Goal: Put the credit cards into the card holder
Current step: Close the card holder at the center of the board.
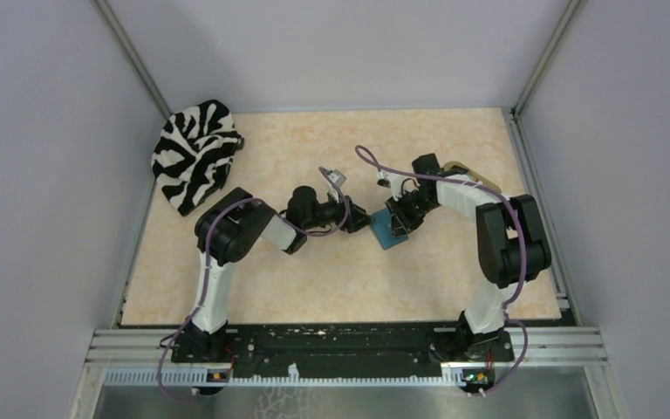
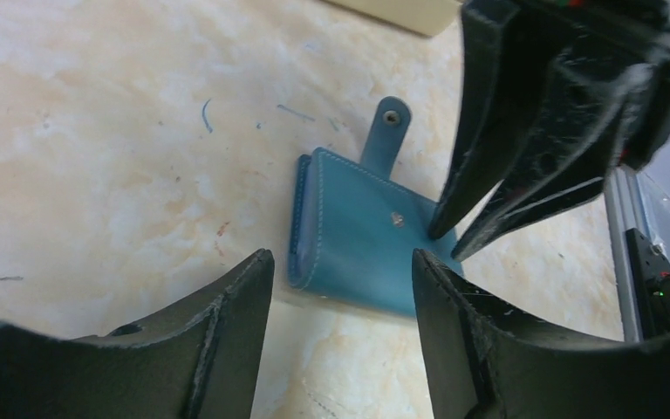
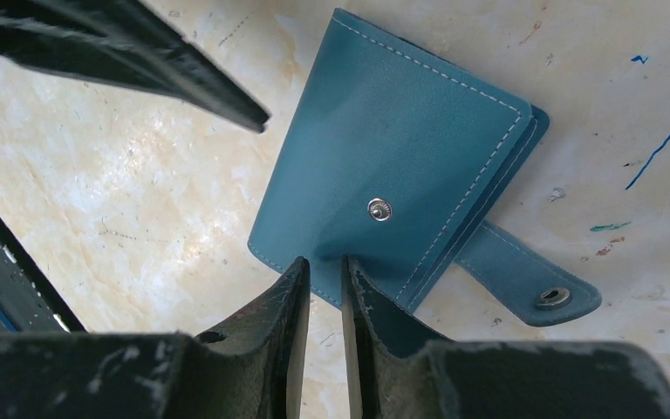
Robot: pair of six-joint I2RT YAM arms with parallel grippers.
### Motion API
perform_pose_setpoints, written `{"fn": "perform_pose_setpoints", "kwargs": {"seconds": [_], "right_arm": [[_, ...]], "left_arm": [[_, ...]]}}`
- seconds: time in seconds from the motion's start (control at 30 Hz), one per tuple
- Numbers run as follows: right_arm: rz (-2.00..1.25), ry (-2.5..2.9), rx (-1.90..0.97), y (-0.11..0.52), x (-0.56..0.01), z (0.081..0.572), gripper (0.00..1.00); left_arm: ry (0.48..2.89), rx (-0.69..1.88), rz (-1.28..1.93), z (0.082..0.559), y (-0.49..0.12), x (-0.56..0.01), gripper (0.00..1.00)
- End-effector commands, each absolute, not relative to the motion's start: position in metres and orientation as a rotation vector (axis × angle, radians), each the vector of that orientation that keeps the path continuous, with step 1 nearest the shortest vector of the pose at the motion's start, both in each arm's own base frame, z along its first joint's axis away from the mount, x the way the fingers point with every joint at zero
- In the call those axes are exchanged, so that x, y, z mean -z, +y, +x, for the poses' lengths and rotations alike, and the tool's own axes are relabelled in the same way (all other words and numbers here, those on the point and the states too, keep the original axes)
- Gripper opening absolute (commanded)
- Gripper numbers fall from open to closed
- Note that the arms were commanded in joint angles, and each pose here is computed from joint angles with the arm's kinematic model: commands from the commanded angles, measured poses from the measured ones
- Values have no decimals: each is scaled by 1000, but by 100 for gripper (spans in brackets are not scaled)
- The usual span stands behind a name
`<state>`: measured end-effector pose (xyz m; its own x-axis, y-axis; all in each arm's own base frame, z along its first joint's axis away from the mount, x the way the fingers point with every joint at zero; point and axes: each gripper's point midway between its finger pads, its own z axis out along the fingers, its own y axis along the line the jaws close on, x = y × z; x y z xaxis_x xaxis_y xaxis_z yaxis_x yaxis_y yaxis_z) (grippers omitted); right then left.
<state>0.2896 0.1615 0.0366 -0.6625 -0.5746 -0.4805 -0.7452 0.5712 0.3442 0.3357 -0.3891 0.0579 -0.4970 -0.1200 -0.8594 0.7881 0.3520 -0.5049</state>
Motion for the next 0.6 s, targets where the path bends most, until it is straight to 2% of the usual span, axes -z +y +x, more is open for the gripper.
{"fn": "perform_pose_setpoints", "kwargs": {"seconds": [0.0, 0.1, 0.33, 0.57], "right_arm": [[-1099, 2474, -782, 163, -42, 291, 20], [-1108, 2459, -797, 165, -45, 291, 21], [-1122, 2400, -813, 169, -59, 291, 21], [-1129, 2328, -862, 171, -77, 290, 24]], "left_arm": [[1856, 1259, 573, 342, -393, -35, 64], [1900, 1262, 583, 342, -399, -29, 59], [1977, 1239, 581, 323, -402, -14, 30], [2107, 1002, 441, 302, -377, 2, 13]]}}
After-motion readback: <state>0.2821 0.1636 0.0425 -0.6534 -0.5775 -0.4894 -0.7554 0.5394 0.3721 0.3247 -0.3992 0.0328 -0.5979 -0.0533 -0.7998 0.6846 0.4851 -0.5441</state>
